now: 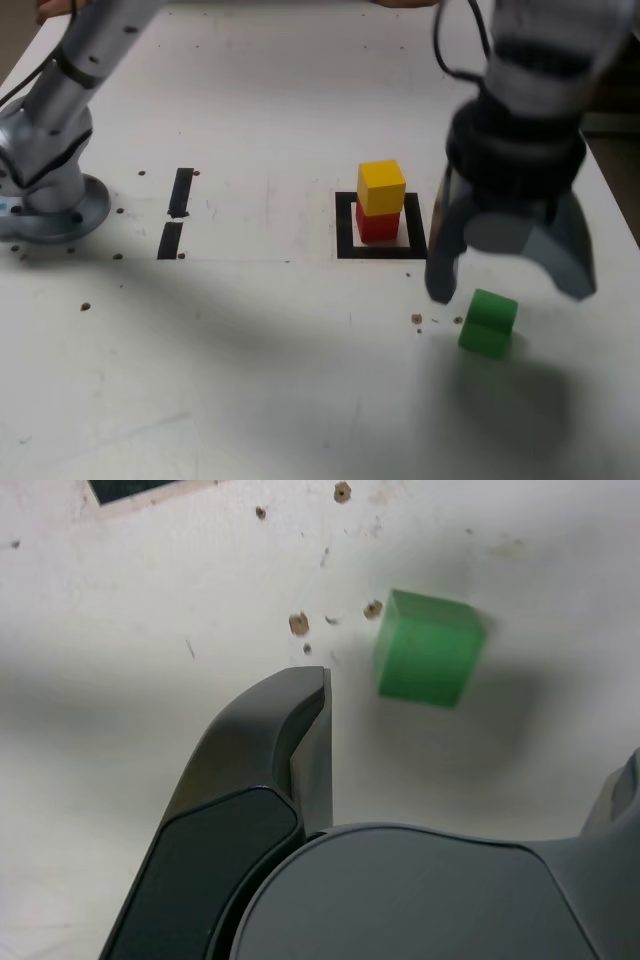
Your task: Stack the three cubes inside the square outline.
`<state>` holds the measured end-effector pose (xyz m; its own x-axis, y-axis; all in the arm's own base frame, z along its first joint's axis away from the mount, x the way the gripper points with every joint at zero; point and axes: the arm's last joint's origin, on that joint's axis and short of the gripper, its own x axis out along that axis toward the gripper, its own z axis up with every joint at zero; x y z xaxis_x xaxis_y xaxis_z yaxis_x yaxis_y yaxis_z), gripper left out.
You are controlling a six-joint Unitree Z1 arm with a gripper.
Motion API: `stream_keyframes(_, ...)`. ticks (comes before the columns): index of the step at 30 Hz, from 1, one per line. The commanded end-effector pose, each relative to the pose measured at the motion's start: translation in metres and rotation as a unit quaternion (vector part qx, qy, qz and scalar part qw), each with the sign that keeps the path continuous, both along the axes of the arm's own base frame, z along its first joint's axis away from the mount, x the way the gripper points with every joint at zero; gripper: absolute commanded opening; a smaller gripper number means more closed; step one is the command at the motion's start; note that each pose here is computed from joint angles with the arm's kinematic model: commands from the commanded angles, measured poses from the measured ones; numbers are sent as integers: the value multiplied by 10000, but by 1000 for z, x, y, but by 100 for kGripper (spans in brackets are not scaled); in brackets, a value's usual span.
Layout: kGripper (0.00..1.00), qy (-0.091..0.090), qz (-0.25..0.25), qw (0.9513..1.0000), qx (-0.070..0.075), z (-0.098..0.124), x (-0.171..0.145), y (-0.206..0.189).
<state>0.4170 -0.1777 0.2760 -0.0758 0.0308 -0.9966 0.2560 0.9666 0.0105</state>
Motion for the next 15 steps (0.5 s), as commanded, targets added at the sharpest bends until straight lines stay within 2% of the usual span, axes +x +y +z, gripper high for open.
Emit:
stream_keyframes(1,99,132,-135,9998,78,-11,4,-1)
stream_keyframes(10,95,505,-450,9974,234,-49,14,-3)
stream_keyframes(15,78,534,-446,9970,338,-55,16,-1)
